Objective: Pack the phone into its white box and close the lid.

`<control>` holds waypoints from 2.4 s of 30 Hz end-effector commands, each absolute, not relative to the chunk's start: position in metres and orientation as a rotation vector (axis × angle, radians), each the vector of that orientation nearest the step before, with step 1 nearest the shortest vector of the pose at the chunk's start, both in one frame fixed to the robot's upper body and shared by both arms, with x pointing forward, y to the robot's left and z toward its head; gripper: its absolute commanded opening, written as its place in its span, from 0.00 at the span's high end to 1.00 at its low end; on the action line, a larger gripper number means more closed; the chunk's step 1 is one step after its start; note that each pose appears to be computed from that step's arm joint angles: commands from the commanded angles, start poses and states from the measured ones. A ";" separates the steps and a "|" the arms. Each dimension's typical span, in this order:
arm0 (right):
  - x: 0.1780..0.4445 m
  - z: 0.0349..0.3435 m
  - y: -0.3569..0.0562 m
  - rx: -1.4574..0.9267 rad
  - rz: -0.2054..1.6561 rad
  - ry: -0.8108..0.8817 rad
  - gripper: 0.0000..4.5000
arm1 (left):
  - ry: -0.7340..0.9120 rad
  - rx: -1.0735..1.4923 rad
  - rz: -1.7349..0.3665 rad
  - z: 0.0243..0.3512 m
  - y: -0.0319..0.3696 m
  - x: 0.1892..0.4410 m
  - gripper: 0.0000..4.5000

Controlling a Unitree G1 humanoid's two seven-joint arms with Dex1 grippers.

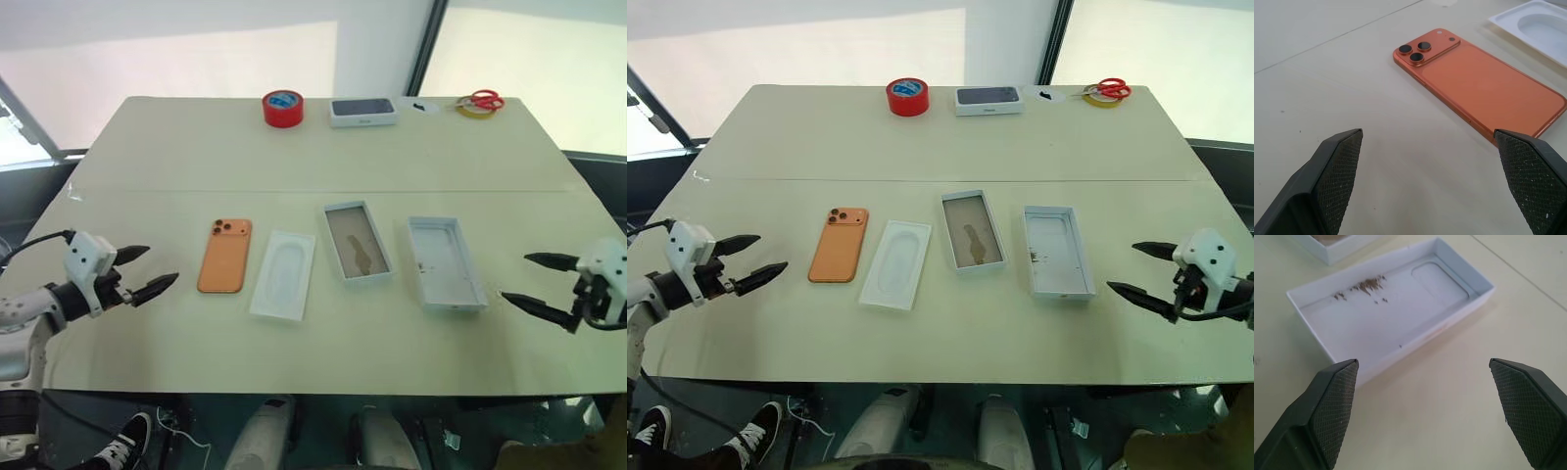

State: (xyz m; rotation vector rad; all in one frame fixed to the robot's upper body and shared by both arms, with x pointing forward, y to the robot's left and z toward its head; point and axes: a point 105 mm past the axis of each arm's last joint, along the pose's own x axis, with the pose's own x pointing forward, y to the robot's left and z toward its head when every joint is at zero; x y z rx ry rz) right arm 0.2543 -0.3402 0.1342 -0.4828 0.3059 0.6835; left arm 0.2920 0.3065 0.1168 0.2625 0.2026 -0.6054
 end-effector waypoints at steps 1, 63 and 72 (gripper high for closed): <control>0.253 0.147 -0.346 -0.523 0.658 0.262 0.01 | 0.155 0.298 -0.599 0.130 0.310 0.291 0.00; 0.288 0.179 -0.169 -0.629 1.022 -0.056 0.01 | 0.709 -0.510 -0.782 0.111 0.143 0.315 0.00; 0.292 0.183 -0.167 -0.638 1.010 -0.076 0.00 | 0.775 -0.524 -0.726 0.098 0.138 0.324 0.20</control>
